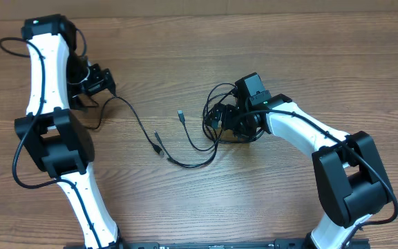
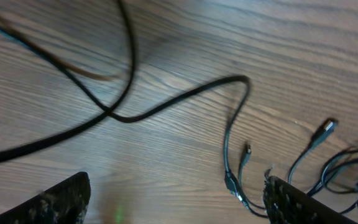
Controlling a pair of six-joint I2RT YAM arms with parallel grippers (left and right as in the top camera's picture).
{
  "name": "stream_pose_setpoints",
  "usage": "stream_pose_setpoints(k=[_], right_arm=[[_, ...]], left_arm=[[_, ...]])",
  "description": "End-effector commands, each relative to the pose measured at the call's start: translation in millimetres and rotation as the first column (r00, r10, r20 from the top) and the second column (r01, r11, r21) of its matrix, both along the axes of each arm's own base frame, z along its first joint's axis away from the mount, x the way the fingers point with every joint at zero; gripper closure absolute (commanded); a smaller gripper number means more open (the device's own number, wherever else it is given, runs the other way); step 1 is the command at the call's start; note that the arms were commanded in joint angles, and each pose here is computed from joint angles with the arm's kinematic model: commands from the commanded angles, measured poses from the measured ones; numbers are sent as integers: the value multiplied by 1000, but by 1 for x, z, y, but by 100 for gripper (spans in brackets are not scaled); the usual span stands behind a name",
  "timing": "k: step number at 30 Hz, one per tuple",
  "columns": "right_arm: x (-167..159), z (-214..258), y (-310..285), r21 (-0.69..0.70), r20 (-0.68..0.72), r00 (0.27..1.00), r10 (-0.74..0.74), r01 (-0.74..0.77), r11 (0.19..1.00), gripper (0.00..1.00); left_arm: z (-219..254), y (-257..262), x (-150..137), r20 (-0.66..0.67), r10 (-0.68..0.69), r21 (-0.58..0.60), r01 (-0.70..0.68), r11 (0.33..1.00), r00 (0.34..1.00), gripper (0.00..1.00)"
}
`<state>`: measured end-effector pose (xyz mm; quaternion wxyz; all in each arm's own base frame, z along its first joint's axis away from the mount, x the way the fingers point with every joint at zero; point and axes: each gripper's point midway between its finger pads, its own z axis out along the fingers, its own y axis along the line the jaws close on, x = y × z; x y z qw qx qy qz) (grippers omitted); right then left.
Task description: Untangle cables
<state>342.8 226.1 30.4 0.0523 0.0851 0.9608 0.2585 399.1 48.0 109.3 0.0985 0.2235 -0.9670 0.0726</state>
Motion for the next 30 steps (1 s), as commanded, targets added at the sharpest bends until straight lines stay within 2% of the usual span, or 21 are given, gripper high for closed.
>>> stream_pose_setpoints(k=[1, 3, 6, 8, 10, 15, 21, 26, 30], right_arm=[[10, 8, 1, 3, 35, 999, 0, 0, 1000, 0], [9, 7, 1, 2, 32, 999, 0, 0, 1000, 0], [9, 6, 1, 1, 30, 1000, 0, 0, 1000, 0], [9, 6, 1, 1, 30, 1000, -1, 1, 1000, 0], [9, 6, 1, 2, 28, 1000, -3, 3, 1000, 0], [9, 6, 1, 2, 28, 1000, -3, 3, 1000, 0], [9, 6, 1, 2, 29, 1000, -3, 3, 1000, 0], [9, 6, 1, 2, 29, 1000, -3, 3, 1000, 0], [9, 6, 1, 2, 29, 1000, -3, 3, 1000, 0]], left_arm=[[-2, -5, 2, -7, -78, 59, 79, 995, 997, 12], [-2, 3, 0, -24, -107, 133, 109, 985, 994, 12], [-2, 15, 2, -36, -132, 224, 137, 965, 991, 23], [-2, 32, 10, -23, -147, 328, 146, 933, 989, 23], [-3, 38, 17, -12, -197, 355, 188, 916, 980, 21], [-15, 31, 33, 29, -373, 297, 348, 889, 927, 18], [-29, 18, 32, 47, -457, 217, 437, 873, 888, 18], [-46, -4, 30, 111, -563, 95, 556, 826, 819, 12], [-61, -2, 28, 111, -607, 89, 600, 795, 787, 9]])
